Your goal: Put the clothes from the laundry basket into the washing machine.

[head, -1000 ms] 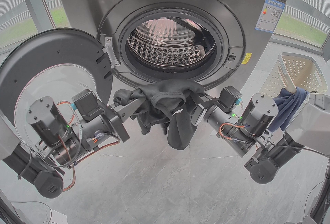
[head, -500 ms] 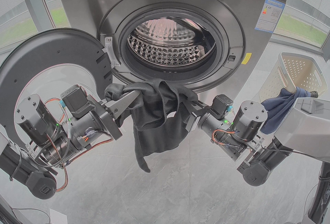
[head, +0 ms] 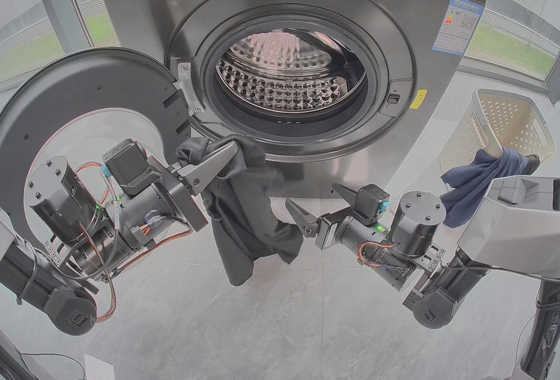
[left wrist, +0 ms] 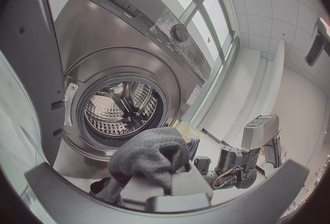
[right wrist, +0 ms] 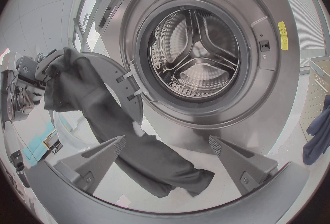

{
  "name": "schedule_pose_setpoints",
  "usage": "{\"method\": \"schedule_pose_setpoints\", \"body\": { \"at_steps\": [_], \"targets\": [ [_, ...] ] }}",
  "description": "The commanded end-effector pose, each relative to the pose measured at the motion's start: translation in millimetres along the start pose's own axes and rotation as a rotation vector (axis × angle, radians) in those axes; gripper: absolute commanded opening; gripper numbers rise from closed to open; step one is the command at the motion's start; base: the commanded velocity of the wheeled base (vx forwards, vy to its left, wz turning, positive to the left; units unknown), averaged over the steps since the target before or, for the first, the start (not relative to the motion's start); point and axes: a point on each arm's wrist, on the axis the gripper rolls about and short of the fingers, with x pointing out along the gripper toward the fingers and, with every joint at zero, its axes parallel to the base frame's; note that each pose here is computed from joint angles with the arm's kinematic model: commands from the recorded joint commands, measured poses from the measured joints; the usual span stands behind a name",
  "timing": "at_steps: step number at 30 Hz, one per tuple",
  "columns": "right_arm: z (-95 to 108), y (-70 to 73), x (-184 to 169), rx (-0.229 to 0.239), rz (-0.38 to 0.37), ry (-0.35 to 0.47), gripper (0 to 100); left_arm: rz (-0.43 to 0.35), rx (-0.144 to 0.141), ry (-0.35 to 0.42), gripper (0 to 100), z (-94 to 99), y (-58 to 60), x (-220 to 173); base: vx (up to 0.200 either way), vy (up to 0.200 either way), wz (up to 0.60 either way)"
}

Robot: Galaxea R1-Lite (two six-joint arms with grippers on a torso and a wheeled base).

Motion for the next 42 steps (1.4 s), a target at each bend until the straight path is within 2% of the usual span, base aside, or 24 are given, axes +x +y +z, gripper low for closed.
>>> {"method": "schedule_pose_setpoints", "body": {
  "at_steps": [1, 8, 10, 13, 17, 28, 36, 42],
  "targets": [
    [-3, 3.8, -4, -0.001, 0.01, 0.018, 100, 0.0, -0.001, 0.001, 0, -0.8, 0.4, 1, 0.0, 0.0, 0.0],
    [-2, 5.8, -3, -0.005, 0.016, 0.01, 100, -0.005, 0.008, -0.022, 0, 5.3, -1.0, 1, 0.0, 0.0, 0.0],
    [-1, 5.4, -1, -0.004, 0.015, 0.005, 100, -0.015, 0.021, -0.047, 0, 12.1, -4.0, 2, 0.0, 0.0, 0.0],
    [-2, 5.0, 2, -0.004, 0.014, 0.002, 100, -0.028, 0.026, -0.085, 0, 23.6, -8.4, -2, 0.0, 0.0, 0.0],
    [-10, 1.5, 7, -0.007, 0.005, 0.011, 100, -0.028, 0.037, -0.12, 0, 32.3, -8.2, 0, 0.0, 0.0, 0.0],
    [-35, -8.1, 35, -0.018, -0.006, 0.013, 100, -0.024, 0.038, -0.123, 0, 32.6, -7.1, 1, 0.0, 0.0, 0.0],
    [-59, -10.1, 46, -0.036, 0.02, 0.039, 100, -0.028, 0.038, -0.119, 0, 31.6, -7.7, 1, 0.0, 0.0, 0.0],
    [-68, -16.9, 66, -0.037, 0.012, 0.003, 100, -0.028, 0.037, -0.116, 0, 30.9, -8.0, 1, 0.0, 0.0, 0.0]
  ]
}}
